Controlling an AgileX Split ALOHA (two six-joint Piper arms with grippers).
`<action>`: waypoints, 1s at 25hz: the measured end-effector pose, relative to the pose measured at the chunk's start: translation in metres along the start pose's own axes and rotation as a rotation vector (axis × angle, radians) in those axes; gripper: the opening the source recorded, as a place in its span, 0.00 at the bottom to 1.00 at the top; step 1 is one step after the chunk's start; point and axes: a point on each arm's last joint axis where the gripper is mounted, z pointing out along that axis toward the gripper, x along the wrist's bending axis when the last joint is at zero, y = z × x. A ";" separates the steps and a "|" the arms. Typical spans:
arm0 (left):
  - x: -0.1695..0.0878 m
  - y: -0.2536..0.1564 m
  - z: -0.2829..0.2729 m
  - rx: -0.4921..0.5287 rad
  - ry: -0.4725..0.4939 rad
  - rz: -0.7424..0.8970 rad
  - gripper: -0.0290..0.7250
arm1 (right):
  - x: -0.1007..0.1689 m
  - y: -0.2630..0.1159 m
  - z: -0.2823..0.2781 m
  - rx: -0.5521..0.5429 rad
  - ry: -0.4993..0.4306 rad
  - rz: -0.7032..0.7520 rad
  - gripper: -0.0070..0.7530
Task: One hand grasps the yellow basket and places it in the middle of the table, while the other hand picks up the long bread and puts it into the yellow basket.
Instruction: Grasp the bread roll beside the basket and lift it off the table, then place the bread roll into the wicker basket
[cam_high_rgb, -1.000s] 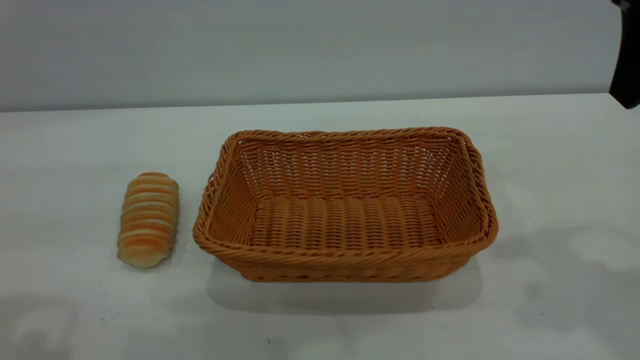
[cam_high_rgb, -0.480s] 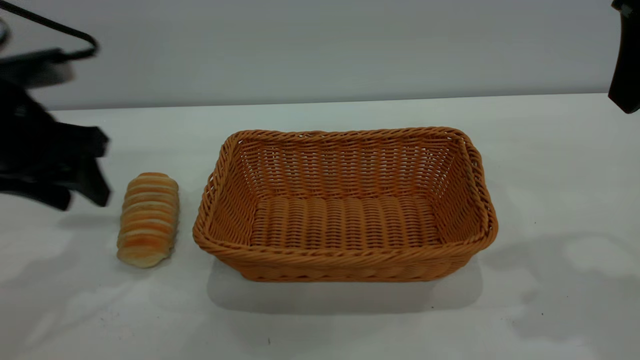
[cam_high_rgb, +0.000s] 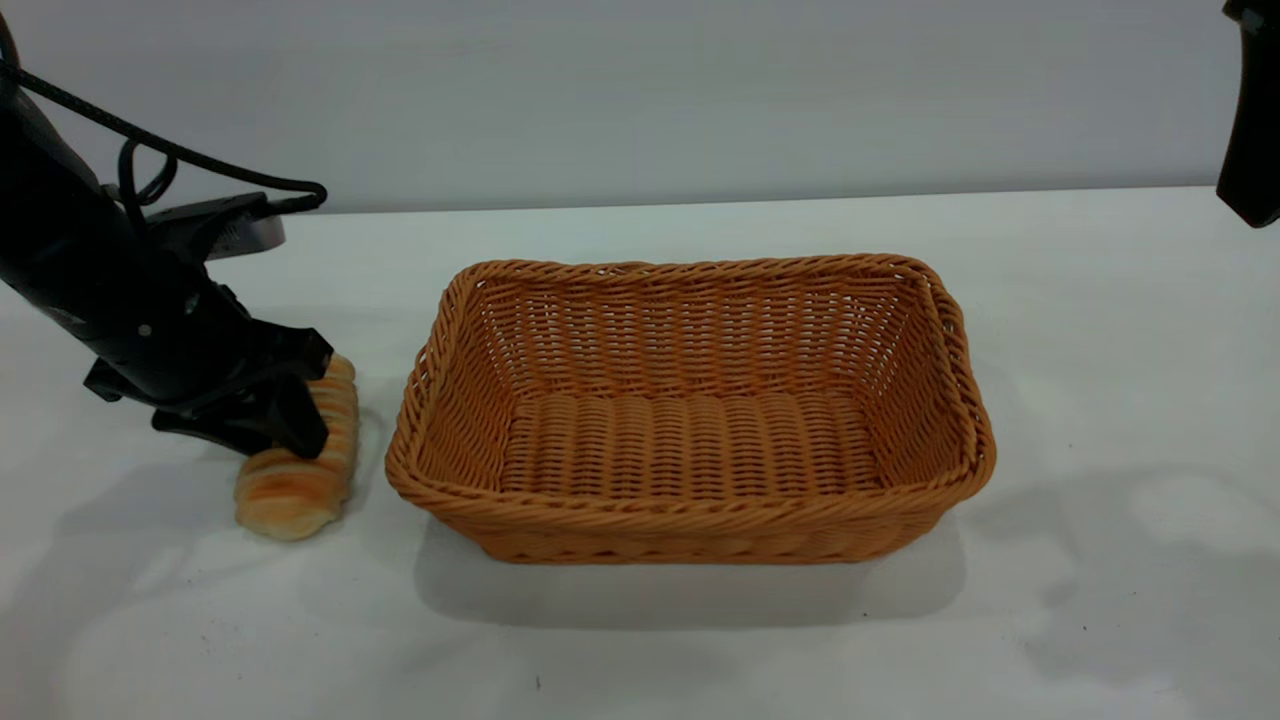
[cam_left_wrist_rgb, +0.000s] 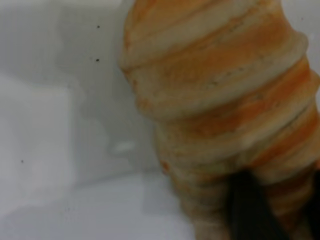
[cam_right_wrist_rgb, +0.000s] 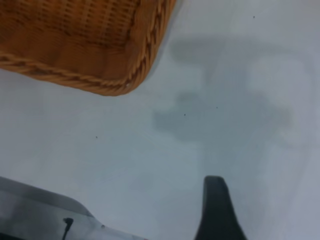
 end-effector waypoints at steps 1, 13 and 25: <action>-0.001 0.001 -0.002 -0.002 -0.004 0.003 0.28 | 0.000 0.000 0.000 0.000 0.000 0.000 0.74; -0.111 0.034 -0.125 -0.277 -0.131 0.329 0.08 | 0.000 0.000 0.000 0.004 0.002 0.001 0.74; -0.163 0.013 -0.053 -0.150 -0.211 0.378 0.37 | 0.000 0.000 0.000 0.005 -0.002 -0.002 0.74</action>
